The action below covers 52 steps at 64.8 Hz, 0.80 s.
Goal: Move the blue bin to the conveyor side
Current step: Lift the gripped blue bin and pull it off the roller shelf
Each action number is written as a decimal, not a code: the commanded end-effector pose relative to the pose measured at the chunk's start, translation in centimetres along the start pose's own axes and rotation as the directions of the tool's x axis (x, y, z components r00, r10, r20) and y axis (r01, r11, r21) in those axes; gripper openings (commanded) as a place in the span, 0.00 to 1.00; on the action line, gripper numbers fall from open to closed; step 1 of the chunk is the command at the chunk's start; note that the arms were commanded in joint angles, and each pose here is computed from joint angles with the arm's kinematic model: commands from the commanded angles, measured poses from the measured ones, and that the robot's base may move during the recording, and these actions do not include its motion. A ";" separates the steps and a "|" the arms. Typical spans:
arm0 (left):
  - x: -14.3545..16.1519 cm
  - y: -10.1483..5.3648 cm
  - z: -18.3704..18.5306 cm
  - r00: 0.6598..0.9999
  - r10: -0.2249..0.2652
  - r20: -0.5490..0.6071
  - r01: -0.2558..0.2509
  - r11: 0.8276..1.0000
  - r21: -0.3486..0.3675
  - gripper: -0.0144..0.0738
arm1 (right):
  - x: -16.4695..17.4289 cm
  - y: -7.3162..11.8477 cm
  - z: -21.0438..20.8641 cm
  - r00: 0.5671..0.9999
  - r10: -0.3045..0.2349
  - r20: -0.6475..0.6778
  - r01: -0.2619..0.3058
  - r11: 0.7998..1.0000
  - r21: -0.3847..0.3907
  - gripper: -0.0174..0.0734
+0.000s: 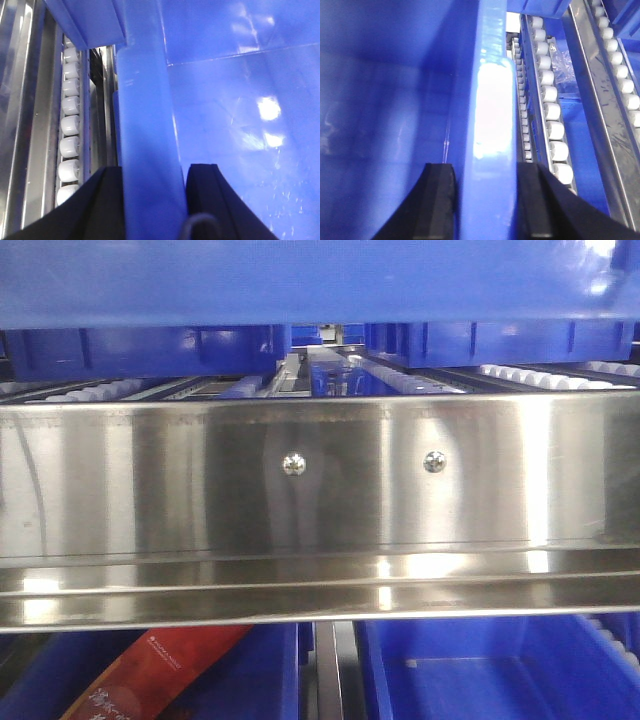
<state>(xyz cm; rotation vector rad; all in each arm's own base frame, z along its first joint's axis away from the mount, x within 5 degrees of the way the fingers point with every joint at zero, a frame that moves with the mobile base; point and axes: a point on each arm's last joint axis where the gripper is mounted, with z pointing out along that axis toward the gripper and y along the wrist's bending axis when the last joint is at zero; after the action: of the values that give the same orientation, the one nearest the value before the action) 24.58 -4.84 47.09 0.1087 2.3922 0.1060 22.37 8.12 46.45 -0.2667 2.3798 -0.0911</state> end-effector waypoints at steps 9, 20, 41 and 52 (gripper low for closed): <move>-0.8 -0.9 -1.3 0.993 0.002 0.120 -0.012 0.997 0.080 0.15 | -0.9 0.8 -0.9 0.993 -0.003 0.119 0.012 0.997 -0.078 0.11; -0.8 -0.9 -1.3 0.993 0.002 0.120 -0.012 0.997 0.080 0.15 | -1.0 0.8 -0.9 0.991 -0.001 0.136 0.012 0.997 -0.082 0.11; -0.9 -0.9 -1.3 0.990 0.000 0.141 -0.012 0.996 0.084 0.15 | -1.3 0.9 -1.0 0.986 0.002 0.168 0.013 0.996 -0.088 0.11; -0.9 -0.9 -1.3 0.990 0.000 0.141 -0.012 0.996 0.084 0.15 | -1.4 0.9 -1.0 0.985 0.002 0.172 0.014 0.996 -0.089 0.11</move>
<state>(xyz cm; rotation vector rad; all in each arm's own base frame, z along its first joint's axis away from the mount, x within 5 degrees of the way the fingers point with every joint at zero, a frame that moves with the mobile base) 24.65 -4.73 47.17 0.1073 2.3807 0.1235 22.47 8.25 46.54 -0.2693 2.3635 -0.0759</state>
